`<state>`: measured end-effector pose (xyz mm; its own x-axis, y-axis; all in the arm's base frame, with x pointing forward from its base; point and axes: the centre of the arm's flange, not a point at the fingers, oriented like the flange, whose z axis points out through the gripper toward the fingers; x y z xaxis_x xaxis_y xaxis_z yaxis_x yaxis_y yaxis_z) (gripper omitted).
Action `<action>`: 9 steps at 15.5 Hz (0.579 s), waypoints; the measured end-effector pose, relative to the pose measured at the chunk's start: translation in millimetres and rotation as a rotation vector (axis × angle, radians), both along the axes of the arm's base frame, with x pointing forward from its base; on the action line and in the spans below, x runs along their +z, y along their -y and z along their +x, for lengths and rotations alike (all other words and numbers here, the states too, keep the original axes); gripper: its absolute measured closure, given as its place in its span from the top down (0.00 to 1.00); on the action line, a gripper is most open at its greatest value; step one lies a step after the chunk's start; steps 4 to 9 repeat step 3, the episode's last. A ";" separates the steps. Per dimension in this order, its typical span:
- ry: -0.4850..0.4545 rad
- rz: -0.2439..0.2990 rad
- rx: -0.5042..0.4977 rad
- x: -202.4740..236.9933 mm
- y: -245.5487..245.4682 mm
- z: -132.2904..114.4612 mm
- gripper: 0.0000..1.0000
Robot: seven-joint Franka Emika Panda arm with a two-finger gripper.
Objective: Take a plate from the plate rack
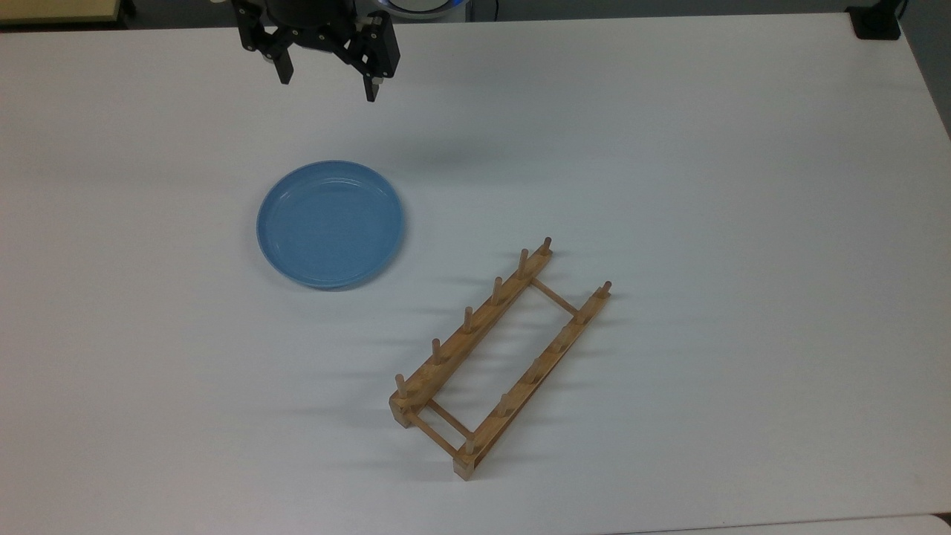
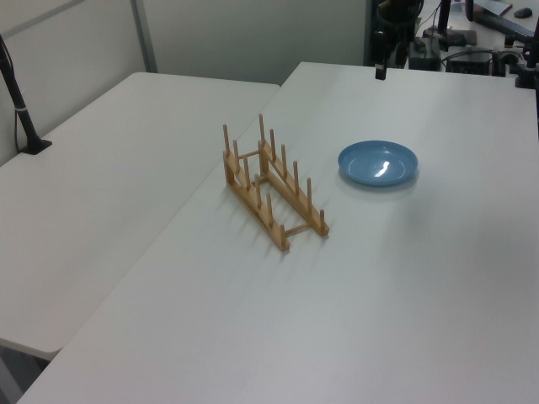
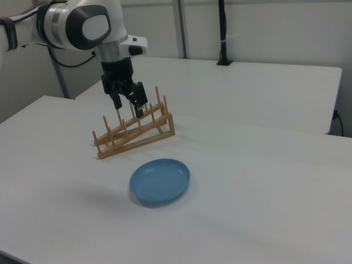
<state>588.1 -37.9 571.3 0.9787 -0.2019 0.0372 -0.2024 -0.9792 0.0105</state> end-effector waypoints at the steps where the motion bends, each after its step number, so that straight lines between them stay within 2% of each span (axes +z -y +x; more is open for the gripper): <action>1: 0.001 0.000 -0.001 0.7 0.4 -0.3 1.00; 9: 0.001 0.000 -0.003 0.6 0.6 -0.4 1.00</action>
